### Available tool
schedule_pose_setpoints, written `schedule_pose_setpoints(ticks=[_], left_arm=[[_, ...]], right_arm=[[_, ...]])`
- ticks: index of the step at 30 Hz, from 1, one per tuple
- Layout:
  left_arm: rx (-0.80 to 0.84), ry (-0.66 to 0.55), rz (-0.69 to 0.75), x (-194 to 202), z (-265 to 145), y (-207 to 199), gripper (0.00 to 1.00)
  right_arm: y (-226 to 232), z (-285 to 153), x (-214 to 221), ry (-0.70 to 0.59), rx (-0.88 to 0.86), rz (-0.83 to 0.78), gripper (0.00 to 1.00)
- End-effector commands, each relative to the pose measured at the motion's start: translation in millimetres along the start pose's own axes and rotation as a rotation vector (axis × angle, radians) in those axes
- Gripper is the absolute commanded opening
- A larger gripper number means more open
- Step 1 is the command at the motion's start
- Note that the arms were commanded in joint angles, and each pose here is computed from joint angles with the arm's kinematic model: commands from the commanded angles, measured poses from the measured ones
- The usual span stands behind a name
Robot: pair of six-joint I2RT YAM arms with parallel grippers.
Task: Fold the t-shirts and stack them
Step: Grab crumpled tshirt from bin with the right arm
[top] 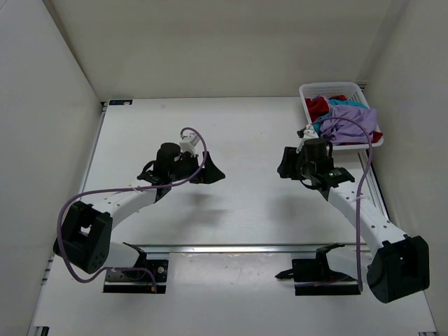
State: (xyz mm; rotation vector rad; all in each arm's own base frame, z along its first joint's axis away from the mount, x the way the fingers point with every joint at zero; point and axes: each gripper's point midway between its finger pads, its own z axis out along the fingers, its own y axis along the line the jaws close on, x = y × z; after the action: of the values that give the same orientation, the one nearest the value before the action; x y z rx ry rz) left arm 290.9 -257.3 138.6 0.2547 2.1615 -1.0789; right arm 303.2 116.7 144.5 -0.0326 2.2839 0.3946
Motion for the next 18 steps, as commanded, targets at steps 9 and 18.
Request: schedule_pose_setpoints(ticks=[9,18], left_arm=[[0.100,0.028,0.123,3,17,-72,0.98],[0.252,-0.079,0.179,-18,-3,-82,0.99]], right_arm=[[-11,-7,-72,-0.107,0.057,0.055,0.00],[-87,-21,-126,-0.160,0.245,0.120,0.04]])
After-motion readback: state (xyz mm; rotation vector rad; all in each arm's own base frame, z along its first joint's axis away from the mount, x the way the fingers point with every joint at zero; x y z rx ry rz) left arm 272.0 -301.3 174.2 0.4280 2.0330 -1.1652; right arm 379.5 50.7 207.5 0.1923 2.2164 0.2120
